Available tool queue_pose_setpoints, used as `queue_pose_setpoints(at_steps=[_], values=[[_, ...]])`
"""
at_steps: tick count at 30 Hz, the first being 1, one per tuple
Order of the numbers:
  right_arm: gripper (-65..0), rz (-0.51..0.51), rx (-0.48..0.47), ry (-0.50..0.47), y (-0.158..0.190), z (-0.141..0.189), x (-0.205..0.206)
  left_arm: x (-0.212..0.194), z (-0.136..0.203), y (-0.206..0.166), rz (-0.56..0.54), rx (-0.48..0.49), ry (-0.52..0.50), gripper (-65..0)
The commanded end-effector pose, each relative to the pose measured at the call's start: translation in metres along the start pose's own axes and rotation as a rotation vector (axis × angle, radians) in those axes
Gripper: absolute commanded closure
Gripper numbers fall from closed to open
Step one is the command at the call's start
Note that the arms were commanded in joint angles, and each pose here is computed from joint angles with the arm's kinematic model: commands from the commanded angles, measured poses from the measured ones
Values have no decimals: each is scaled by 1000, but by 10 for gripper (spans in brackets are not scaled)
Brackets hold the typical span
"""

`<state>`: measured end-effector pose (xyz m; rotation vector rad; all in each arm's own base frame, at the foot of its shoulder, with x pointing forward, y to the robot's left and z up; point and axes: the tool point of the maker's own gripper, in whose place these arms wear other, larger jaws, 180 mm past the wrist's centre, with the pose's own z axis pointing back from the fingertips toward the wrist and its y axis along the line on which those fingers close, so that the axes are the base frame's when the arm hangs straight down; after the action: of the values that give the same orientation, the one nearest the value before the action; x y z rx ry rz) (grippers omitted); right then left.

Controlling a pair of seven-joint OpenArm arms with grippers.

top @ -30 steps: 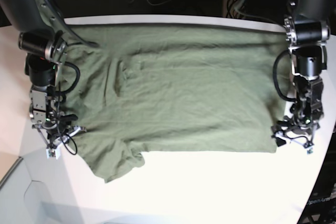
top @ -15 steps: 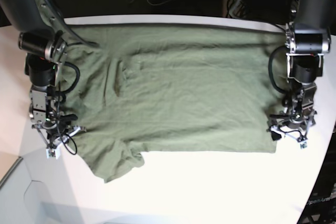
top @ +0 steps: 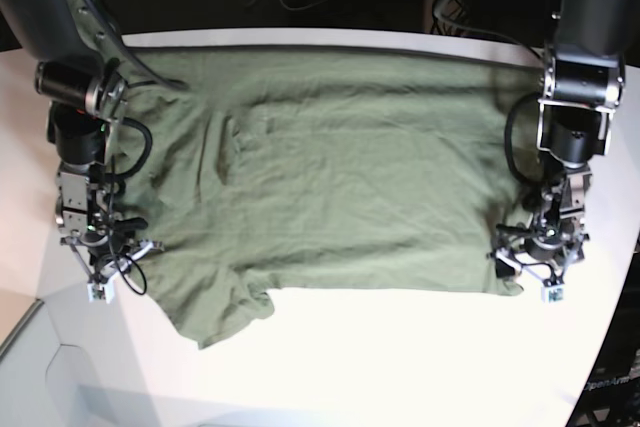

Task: Layout the t-shirt on the table in an organized manner, then fold the t-shirt properly
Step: 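Lower the left gripper onto the shirt side edge and grasp it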

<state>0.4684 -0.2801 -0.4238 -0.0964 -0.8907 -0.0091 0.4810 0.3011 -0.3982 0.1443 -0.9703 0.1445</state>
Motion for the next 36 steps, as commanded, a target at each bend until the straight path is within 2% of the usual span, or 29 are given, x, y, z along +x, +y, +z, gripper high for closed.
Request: queue_pose_setpoints(at_steps=[1, 6, 10, 16, 21, 36], values=[[0, 15, -15, 18, -6, 0, 4, 54, 3, 2, 4, -4, -129, -514], [0, 15, -15, 18, -6, 0, 4, 85, 18, 5, -38, -21, -170, -514], [0, 15, -15, 18, -6, 0, 4, 85, 18, 2, -39, -26, -155, -514], [0, 15, -15, 18, -6, 0, 4, 32, 6, -10, -19, -30, -61, -515], [0, 15, -15, 18, -6, 0, 4, -7, 0, 7, -6, 18, -41, -515], [0, 15, -15, 18, -6, 0, 4, -26, 0, 13, -8, 35, -39, -508]])
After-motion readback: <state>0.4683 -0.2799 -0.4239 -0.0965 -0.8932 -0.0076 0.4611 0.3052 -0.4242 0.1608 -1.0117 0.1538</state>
